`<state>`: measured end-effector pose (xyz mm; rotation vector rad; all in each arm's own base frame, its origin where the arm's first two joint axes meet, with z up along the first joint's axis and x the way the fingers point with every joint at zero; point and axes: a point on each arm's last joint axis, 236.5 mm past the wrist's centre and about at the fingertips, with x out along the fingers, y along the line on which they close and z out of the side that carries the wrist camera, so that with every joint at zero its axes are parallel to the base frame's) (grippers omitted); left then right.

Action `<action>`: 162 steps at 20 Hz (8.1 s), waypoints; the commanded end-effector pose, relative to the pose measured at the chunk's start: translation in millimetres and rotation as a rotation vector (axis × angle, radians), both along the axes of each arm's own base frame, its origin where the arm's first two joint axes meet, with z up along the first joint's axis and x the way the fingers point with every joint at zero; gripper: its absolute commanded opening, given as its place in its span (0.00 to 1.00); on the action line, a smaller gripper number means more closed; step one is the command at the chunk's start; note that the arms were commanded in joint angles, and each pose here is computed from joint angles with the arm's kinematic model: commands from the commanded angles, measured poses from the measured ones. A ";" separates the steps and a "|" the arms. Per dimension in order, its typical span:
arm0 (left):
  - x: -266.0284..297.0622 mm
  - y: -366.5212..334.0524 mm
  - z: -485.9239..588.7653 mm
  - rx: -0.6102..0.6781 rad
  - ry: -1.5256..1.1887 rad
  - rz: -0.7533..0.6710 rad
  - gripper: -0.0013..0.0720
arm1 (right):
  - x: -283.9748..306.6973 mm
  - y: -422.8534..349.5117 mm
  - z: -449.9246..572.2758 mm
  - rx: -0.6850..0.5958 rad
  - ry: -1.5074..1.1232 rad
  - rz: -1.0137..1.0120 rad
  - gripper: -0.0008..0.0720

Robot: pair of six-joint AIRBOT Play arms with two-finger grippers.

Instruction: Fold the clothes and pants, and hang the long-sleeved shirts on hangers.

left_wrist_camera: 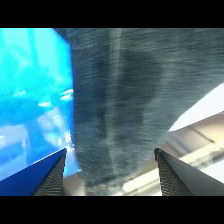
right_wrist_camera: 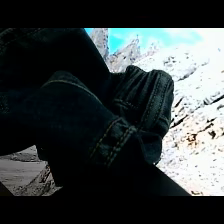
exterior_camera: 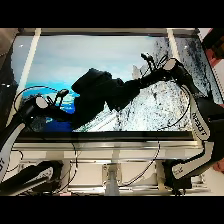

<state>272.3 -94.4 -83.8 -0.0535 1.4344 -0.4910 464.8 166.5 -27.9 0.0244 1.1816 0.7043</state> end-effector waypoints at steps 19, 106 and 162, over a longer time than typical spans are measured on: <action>7.9 -12.8 -27.7 -0.087 0.077 0.091 0.07 | -2.9 0.6 0.7 0.005 0.018 -0.008 0.07; 334.5 144.9 278.2 0.064 -1.452 0.578 0.69 | 101.7 -381.1 71.9 -0.080 -0.366 -1.009 0.70; 73.4 180.2 51.6 -0.107 -0.043 0.425 0.66 | 60.1 -326.1 0.6 0.029 -0.077 -0.719 0.07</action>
